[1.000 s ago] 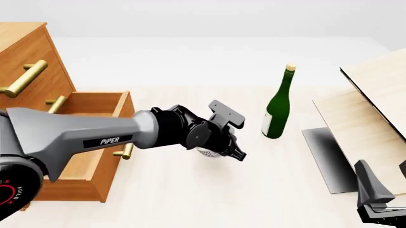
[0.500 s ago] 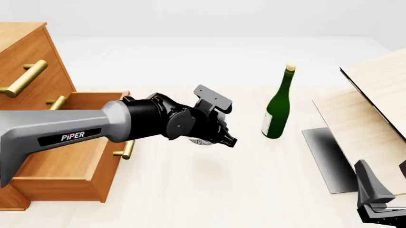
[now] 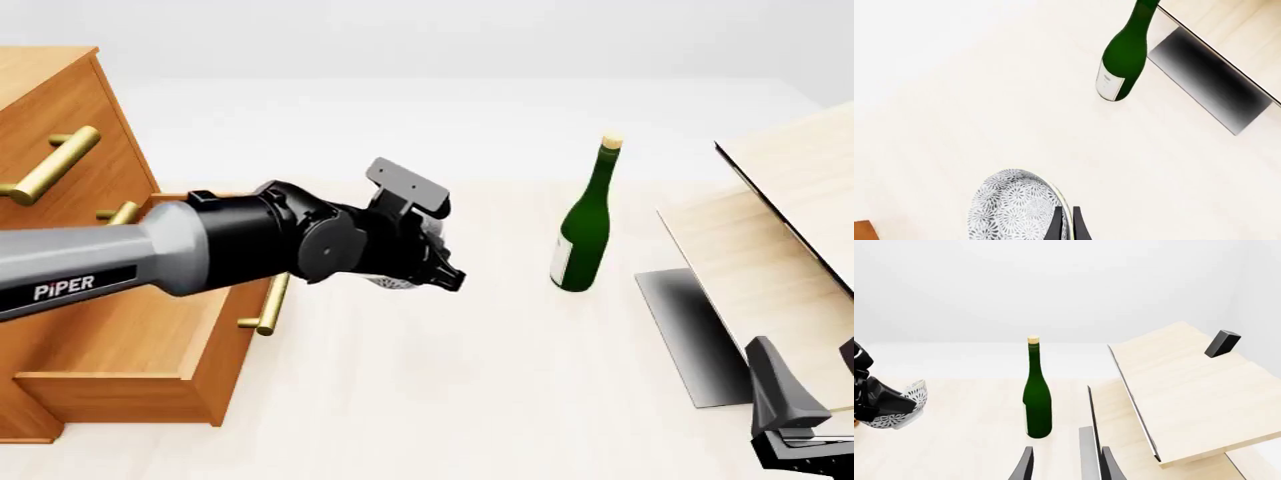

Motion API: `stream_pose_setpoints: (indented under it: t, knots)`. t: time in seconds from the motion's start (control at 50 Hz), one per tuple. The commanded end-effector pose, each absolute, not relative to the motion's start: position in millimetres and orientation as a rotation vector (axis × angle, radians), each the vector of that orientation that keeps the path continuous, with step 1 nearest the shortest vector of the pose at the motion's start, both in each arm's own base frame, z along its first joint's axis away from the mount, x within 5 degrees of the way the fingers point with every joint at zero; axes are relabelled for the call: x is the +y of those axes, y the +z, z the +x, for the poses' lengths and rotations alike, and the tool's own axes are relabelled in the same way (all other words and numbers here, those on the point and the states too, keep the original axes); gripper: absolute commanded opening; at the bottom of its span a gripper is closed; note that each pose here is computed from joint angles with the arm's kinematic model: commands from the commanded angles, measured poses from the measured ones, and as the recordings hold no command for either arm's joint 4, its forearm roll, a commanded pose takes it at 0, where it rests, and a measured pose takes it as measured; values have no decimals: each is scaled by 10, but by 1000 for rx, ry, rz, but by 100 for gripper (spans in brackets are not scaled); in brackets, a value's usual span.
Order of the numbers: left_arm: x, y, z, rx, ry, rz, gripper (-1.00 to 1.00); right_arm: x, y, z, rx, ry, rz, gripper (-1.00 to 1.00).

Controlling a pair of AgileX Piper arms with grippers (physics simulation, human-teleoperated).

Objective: Put the bowl in the bottom drawer of the cabinet.

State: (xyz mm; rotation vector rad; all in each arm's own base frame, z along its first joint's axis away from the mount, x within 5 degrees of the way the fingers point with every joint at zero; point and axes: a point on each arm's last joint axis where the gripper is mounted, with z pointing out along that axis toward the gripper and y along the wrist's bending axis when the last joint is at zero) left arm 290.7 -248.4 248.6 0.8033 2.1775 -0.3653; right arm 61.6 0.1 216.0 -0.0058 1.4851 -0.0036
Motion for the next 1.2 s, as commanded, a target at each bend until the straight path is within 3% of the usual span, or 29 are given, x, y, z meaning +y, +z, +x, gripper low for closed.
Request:
stream_pose_setpoints:
  t: [0.02,0.86,1.14,1.2]
  knots:
    - [-2294,2662,2880,2145,-340,785,-100,1,2160,616,1485,-3,-6,100]
    - [-1589,3168,2611,2097,-276,653,-100,1,2160,616,1485,-4,-6,100]
    - [-1489,3180,2601,2112,-256,635,-100,1,2160,616,1485,-3,-6,100]
    - [-1244,3247,2556,2145,-222,556,-100,1,2160,616,1485,-4,-6,100]
